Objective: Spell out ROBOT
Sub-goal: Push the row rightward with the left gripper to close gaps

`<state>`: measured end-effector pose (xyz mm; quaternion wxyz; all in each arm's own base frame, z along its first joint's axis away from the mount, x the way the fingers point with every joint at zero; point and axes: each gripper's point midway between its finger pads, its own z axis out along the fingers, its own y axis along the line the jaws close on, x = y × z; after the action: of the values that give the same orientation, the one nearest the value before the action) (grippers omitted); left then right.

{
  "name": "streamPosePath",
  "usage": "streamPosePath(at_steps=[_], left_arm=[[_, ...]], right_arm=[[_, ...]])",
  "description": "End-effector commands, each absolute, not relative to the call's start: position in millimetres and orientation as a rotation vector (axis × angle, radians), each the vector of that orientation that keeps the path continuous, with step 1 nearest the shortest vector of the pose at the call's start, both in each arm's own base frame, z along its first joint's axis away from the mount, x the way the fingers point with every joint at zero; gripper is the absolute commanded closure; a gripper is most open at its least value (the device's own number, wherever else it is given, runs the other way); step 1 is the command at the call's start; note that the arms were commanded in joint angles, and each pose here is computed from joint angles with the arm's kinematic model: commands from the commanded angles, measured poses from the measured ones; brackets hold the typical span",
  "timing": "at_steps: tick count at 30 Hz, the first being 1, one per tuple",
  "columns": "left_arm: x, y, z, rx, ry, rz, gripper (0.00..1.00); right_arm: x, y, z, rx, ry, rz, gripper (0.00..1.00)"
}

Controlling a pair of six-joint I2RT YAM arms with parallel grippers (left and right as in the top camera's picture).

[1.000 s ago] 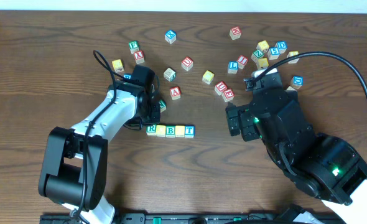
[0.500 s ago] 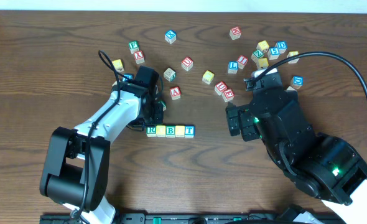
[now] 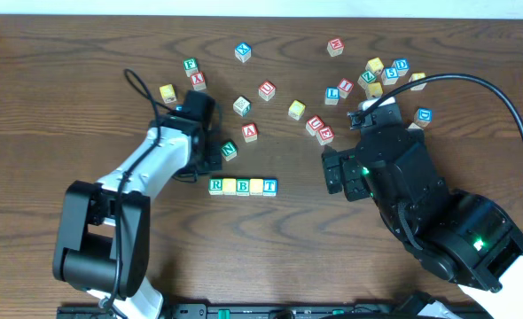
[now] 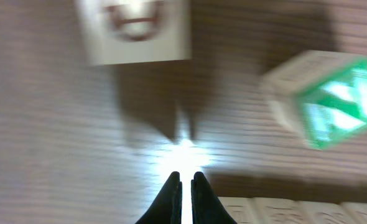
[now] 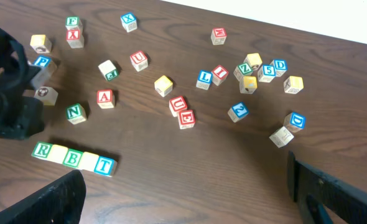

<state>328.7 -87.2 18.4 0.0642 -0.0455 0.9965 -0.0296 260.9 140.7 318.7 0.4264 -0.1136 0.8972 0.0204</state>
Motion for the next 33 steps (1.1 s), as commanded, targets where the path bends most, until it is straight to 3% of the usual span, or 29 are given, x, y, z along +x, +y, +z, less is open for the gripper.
streamPosePath(at_steps=[1,12,33], left_arm=[[323.4,-59.5,13.3,-0.31,3.035,-0.008,0.93],[279.9,-71.6,14.0,-0.242,3.231,-0.135,0.92],[282.4,-95.3,13.8,-0.119,3.208,-0.17,0.92]], right_arm=[[262.1,137.4,327.1,-0.278,2.219,0.037,0.01],[262.0,137.4,327.1,-0.278,2.219,0.037,0.01],[262.0,137.5,327.0,-0.278,2.219,0.037,0.01]])
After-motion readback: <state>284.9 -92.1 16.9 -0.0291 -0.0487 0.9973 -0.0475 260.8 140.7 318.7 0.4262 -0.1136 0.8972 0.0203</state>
